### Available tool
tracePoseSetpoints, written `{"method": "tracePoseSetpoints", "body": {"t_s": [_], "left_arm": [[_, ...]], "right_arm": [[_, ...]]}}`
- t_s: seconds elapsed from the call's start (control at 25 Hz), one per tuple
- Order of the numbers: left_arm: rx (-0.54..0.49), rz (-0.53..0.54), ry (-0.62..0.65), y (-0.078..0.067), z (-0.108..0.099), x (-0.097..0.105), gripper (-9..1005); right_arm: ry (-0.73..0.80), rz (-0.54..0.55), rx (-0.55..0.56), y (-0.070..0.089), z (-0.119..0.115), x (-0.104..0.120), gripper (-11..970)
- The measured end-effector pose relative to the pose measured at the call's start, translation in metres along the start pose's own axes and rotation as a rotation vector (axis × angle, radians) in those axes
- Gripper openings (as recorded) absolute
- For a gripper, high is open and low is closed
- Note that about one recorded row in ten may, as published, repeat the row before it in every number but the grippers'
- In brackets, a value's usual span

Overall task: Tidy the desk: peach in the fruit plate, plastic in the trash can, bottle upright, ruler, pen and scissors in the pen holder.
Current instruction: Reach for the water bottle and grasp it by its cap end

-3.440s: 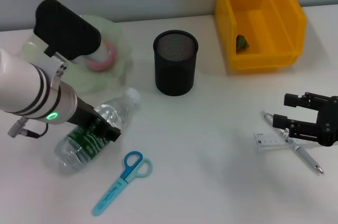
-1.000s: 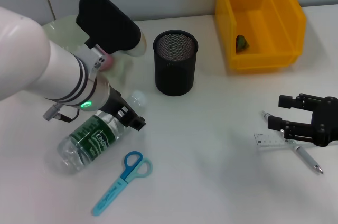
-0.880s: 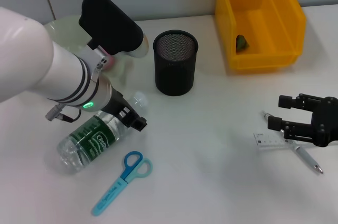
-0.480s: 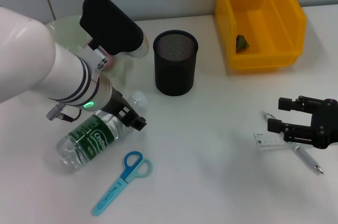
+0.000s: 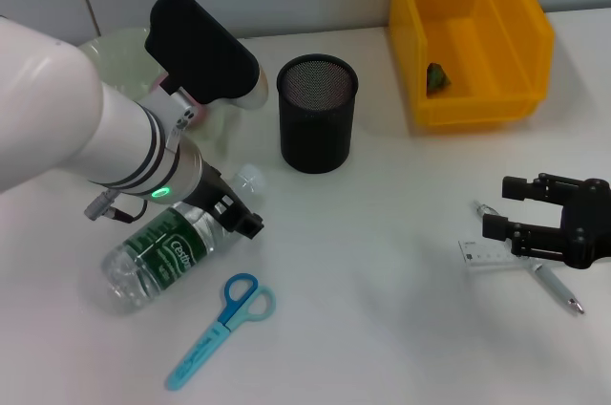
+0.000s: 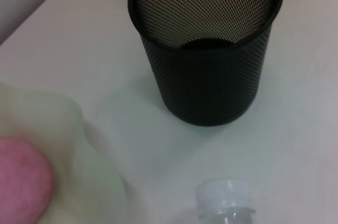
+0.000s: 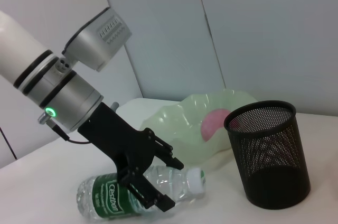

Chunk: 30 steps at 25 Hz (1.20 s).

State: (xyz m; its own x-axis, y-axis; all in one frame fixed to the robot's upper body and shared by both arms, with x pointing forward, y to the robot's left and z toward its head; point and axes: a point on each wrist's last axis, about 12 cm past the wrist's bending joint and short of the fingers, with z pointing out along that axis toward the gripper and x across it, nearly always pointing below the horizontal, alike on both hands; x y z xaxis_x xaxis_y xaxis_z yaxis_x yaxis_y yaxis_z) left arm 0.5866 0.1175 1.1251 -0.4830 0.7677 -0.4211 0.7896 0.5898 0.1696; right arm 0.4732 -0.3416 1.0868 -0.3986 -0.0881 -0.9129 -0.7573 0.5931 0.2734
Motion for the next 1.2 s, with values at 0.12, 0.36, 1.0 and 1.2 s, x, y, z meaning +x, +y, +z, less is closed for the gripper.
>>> {"method": "tracePoseSetpoints", "body": {"t_s": [0.12, 0.36, 1.0, 1.2], "left_arm": [[0.001, 0.005, 0.012, -0.0004, 0.0024, 0.0008, 836], [0.0, 0.005, 0.019, 0.0004, 0.004, 0.0012, 806], [0.0, 0.063, 0.022, -0.0059, 0.0058, -0.0024, 697], [-0.001, 0.072, 0.018, -0.0059, 0.0053, -0.0035, 647]], "right_arm": [[0.0, 0.0, 0.0, 0.0, 0.0001, -0.0001, 738], [-0.001, 0.002, -0.003, -0.0001, 0.0009, -0.0001, 739], [-0.001, 0.003, -0.003, -0.0001, 0.0009, 0.0001, 739], [-0.001, 0.01, -0.005, -0.0001, 0.0012, 0.0015, 739]]}}
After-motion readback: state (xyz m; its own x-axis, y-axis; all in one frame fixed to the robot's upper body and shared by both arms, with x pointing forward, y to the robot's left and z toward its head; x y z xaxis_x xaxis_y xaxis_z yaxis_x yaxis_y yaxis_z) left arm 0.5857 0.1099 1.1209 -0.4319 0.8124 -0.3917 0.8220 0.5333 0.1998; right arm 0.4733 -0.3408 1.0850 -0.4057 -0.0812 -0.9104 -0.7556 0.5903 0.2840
